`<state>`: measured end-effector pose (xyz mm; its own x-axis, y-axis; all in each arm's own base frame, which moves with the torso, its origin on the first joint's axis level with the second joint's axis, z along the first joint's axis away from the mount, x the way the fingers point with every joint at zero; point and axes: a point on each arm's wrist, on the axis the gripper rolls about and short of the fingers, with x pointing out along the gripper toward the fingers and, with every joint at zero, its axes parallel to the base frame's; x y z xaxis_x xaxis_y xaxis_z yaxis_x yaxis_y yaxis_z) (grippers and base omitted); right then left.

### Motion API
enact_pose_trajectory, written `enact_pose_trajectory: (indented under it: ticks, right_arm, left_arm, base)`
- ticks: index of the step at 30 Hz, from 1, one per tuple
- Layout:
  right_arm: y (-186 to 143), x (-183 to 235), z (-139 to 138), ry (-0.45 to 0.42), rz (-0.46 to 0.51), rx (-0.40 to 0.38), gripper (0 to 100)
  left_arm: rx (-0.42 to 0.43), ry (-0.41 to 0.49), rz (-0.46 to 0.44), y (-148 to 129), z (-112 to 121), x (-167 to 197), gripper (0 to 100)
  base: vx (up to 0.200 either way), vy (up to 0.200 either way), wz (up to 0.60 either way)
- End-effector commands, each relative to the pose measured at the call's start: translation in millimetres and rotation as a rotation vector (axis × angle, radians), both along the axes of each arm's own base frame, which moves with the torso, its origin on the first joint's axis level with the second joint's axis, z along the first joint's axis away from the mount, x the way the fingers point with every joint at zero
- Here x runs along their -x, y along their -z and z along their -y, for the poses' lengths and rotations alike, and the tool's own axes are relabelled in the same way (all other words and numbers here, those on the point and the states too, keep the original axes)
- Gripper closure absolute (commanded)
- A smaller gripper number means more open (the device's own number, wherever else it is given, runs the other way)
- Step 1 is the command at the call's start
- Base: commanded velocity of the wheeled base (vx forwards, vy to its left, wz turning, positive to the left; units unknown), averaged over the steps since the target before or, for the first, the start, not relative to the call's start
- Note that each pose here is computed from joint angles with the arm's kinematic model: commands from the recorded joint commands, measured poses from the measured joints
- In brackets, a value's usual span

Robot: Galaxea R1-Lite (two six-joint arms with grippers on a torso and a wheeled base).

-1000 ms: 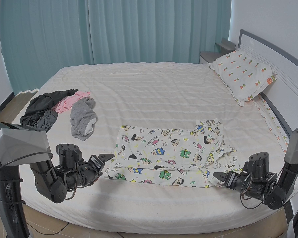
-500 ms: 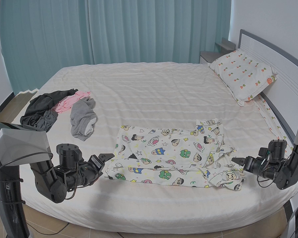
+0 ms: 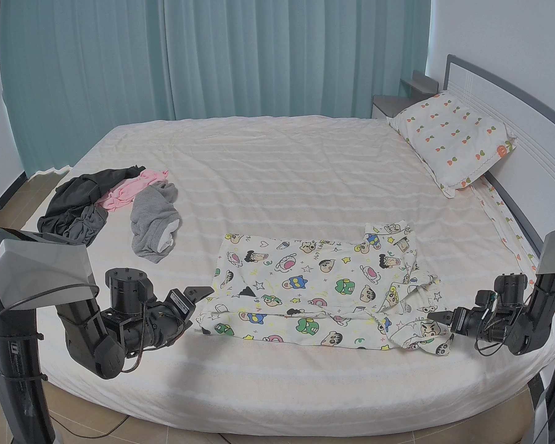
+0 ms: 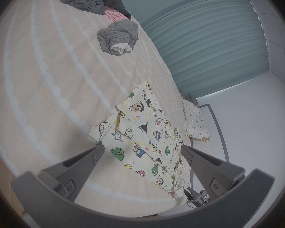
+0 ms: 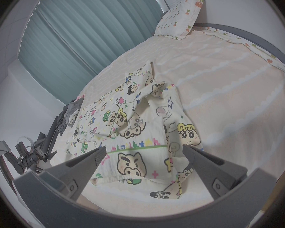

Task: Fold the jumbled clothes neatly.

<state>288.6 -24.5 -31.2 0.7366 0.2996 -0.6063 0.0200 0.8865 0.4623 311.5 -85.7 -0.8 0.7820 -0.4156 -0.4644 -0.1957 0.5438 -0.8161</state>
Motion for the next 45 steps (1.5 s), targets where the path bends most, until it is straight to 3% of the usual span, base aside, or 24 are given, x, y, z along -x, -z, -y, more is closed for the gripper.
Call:
enact_pose_trajectory:
  ticks: [1,16,17,30,36,45]
  right_arm:
    - [6.4,1.6,-0.5,-0.006,-0.022,0.0,0]
    - [6.3,-1.8,-1.5,-0.027,0.013,-0.011,0]
    - [6.8,-2.4,-1.9,-0.027,0.019,-0.01,100]
    - [4.6,2.8,-2.0,-0.023,0.027,-0.012,100]
    - [-15.4,13.2,-6.9,-0.034,0.059,-0.01,100]
    - [-16.5,28.3,-10.6,-0.036,0.017,-0.006,100]
  left_arm:
    - [0.0,0.0,-0.001,0.5,0.2,0.0,0]
    - [0.0,0.0,-0.001,0.5,0.2,0.0,0]
    - [0.0,0.0,-0.001,0.5,0.2,0.0,0]
    - [0.0,0.0,-0.001,0.5,0.2,0.0,0]
    - [0.0,0.0,-0.001,0.5,0.2,0.0,0]
    - [0.0,0.0,-0.001,0.5,0.2,0.0,0]
  base:
    - [0.0,0.0,0.0]
    - [0.0,0.0,0.0]
    - [0.0,0.0,0.0]
    - [0.0,0.0,0.0]
    - [0.0,0.0,0.0]
    - [0.0,0.0,0.0]
